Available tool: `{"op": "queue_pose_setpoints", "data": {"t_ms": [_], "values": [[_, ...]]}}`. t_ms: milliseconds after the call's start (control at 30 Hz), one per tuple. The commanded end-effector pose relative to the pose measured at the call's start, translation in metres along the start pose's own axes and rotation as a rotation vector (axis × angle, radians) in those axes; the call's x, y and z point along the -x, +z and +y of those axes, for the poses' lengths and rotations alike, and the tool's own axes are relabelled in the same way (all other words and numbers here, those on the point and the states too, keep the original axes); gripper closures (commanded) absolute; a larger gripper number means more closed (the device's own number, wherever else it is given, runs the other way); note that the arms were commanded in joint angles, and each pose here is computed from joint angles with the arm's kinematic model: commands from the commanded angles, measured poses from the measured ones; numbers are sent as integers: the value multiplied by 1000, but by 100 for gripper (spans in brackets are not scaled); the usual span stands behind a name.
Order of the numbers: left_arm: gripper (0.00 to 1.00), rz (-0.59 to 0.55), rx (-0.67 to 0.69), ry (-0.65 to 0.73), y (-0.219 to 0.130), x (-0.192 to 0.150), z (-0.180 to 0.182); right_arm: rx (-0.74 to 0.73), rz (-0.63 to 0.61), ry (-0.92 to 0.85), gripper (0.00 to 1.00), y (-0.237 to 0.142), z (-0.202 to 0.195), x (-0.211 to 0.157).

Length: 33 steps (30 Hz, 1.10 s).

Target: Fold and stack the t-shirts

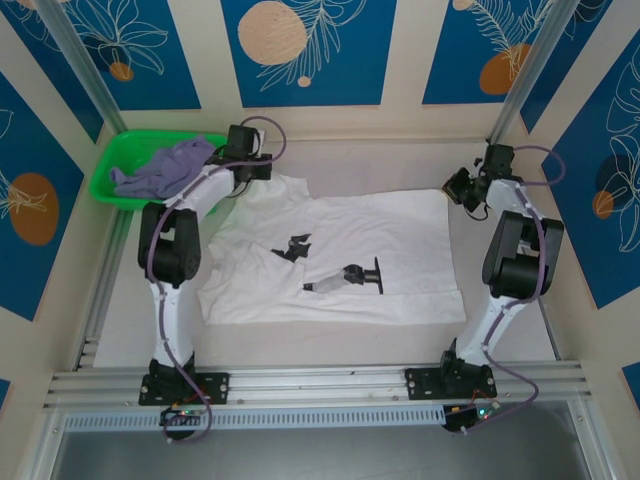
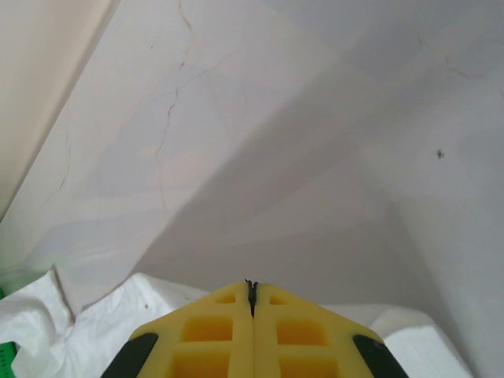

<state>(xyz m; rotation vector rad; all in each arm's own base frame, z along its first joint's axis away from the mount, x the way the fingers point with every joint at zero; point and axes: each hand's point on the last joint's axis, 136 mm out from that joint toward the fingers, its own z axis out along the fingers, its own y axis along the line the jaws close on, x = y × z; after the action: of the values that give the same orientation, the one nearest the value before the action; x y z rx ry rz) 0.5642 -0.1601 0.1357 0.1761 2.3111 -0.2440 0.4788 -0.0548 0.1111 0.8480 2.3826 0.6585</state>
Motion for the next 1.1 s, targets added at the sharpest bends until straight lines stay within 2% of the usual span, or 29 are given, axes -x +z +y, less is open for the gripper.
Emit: {"op": "queue_pose_setpoints", "data": {"t_ms": [0, 133, 433, 633, 933, 1000, 1033, 1067], "values": [[100, -103, -47, 19, -50, 13, -8, 21, -5, 20, 100, -22, 6, -12], [100, -91, 37, 25, -76, -19, 8, -23, -11, 93, 100, -33, -15, -29], [100, -102, 161, -147, -121, -74, 36, -58, -39, 251, 100, -41, -56, -42], [100, -78, 146, -237, -139, -106, 36, -48, -37, 314, 100, -41, -68, -44], [100, -30, 202, -343, -165, -168, 50, -41, -21, 376, 100, -37, -76, -56], [96, -41, 210, -369, -174, -179, 53, -47, -17, 396, 99, -37, -81, -58], [86, -51, 235, -388, -180, -182, 58, -46, -14, 415, 96, -37, -83, -59], [70, -64, 285, -417, -189, -187, 66, -44, -15, 435, 91, -38, -86, -60]]}}
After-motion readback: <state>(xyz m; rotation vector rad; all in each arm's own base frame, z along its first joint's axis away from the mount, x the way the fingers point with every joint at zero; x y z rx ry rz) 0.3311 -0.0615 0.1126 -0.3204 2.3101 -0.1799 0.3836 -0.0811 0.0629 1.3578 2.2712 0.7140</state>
